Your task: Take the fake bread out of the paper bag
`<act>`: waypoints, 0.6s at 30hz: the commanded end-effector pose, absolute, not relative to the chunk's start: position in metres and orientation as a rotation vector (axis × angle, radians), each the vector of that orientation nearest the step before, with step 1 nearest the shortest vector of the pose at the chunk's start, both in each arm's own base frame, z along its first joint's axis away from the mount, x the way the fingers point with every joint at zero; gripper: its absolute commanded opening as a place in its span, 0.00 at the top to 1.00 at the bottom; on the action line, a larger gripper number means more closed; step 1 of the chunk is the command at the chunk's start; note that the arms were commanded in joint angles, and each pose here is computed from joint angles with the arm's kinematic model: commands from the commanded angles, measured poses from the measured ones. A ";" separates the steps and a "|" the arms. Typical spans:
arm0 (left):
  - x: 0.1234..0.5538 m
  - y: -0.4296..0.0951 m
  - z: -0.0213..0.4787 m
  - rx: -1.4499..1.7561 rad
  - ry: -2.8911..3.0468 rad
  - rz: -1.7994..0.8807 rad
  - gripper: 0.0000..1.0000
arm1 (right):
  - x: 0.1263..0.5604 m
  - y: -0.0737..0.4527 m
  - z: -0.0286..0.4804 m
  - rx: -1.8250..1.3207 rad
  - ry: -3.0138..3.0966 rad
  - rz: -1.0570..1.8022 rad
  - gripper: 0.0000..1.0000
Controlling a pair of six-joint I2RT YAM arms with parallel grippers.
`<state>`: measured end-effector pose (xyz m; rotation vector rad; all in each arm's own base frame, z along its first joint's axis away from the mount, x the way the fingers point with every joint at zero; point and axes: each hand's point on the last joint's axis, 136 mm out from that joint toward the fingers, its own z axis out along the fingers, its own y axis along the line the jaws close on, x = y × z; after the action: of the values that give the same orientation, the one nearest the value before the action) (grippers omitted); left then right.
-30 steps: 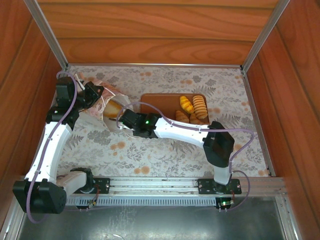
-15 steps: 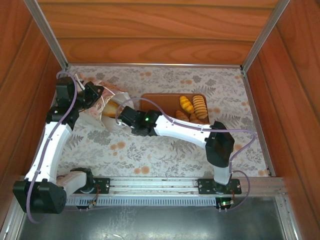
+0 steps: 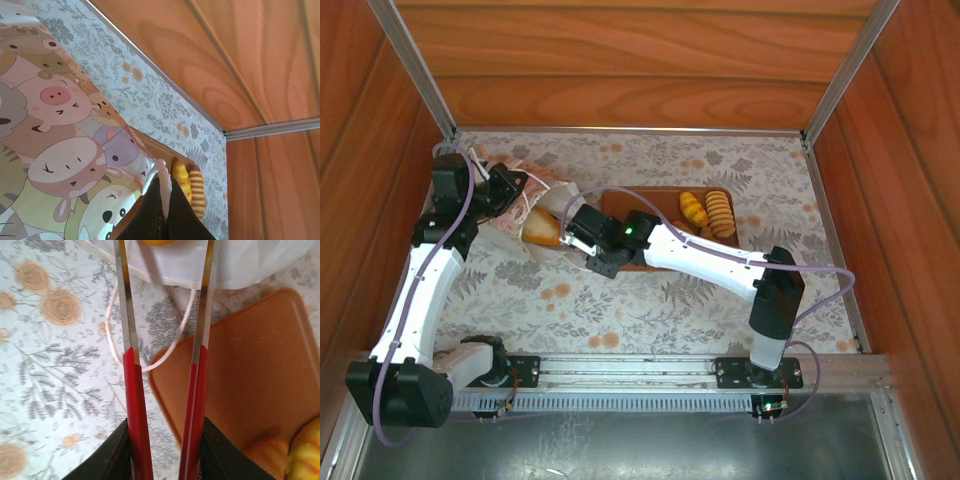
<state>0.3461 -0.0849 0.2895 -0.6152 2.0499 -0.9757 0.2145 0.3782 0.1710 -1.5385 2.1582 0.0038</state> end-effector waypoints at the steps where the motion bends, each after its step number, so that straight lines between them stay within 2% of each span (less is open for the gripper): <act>1: 0.347 -0.087 0.299 -0.598 2.020 -0.998 1.00 | 0.206 0.379 0.198 -1.429 2.229 0.202 0.66; 18: 0.340 -0.091 0.304 -0.570 2.009 -1.012 1.00 | 0.198 0.329 0.226 -1.230 2.405 0.368 0.67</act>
<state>0.3440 -0.0873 0.2942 -0.6045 2.0393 -0.9930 0.2052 0.3355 0.2062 -1.2841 2.4160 0.2917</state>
